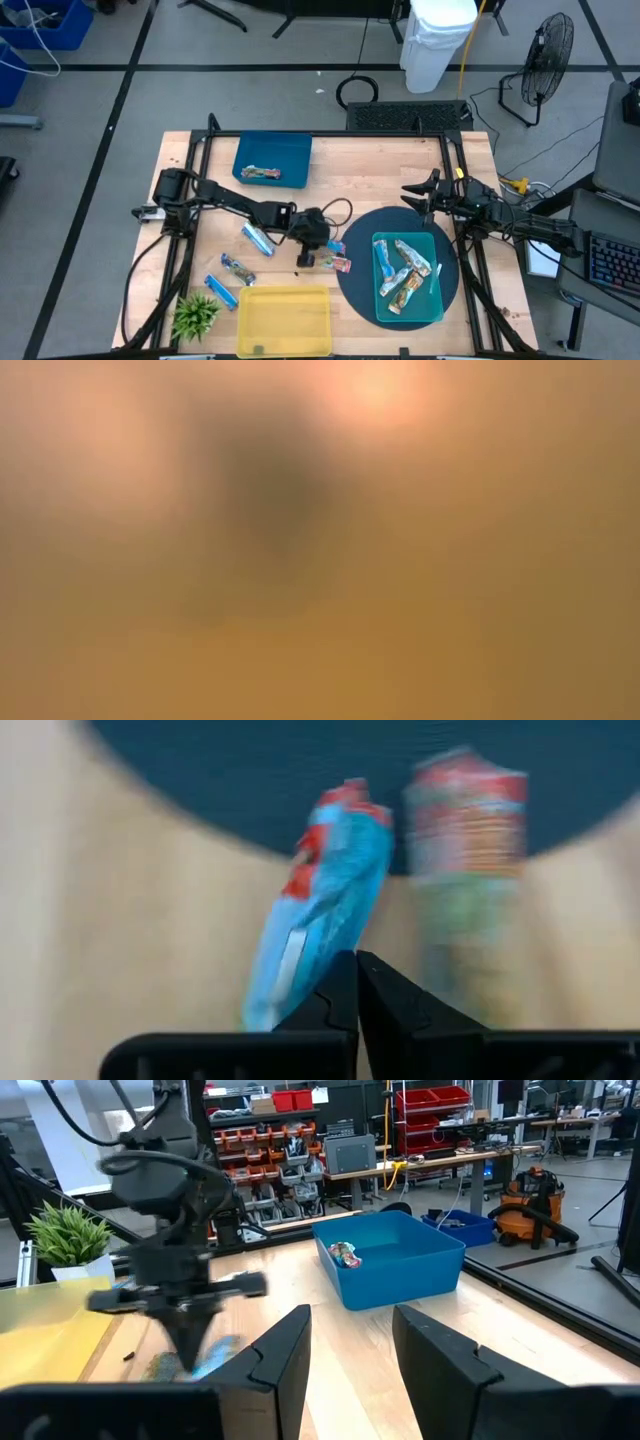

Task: Pick and place Granola Bars by type
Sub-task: Put the bottom red granola bar into the blue bin

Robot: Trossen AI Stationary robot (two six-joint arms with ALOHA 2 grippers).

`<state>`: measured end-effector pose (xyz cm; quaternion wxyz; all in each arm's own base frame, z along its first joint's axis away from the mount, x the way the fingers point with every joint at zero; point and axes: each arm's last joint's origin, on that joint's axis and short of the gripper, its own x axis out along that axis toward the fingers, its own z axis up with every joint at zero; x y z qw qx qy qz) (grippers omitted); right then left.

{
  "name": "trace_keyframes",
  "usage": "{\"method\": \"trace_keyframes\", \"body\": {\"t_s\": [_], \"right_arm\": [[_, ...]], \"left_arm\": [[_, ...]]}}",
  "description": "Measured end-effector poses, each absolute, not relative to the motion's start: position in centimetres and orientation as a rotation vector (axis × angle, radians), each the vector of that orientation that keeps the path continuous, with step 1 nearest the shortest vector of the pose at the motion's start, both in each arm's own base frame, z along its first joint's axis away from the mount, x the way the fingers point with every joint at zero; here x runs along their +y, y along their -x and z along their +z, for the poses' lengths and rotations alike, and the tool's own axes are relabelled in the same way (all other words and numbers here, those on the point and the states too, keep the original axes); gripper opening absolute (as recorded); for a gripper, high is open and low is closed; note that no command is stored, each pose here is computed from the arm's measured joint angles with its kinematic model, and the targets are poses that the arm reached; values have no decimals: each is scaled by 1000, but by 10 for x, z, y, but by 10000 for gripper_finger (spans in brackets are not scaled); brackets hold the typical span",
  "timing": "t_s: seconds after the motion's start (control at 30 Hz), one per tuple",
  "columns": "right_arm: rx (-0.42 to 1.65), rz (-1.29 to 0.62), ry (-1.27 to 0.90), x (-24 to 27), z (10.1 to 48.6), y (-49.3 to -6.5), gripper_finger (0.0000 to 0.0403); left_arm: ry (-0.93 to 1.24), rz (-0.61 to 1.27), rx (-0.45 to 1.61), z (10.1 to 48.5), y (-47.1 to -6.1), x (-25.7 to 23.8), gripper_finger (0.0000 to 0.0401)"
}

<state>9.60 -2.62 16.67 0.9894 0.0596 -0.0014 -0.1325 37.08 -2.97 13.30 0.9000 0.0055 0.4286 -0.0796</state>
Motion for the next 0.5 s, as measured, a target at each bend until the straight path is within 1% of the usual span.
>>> {"method": "trace_keyframes", "body": {"t_s": [0.1,0.2,0.3,0.37,0.5], "right_arm": [[-2,-266,-120,-26,167,-96,135],[-3,-266,-120,-26,167,-96,135],[-3,-266,-120,-26,167,-96,135],[-3,-266,-119,-26,167,-96,135],[-3,-266,-120,-26,167,-96,134]], "left_arm": [[-8,-55,914,131,-370,-20,11],[14,22,966,128,-366,-11,4],[63,75,1005,127,-363,-4,9],[89,54,1003,127,-363,-4,11],[88,-92,904,138,-369,-11,4]]}}
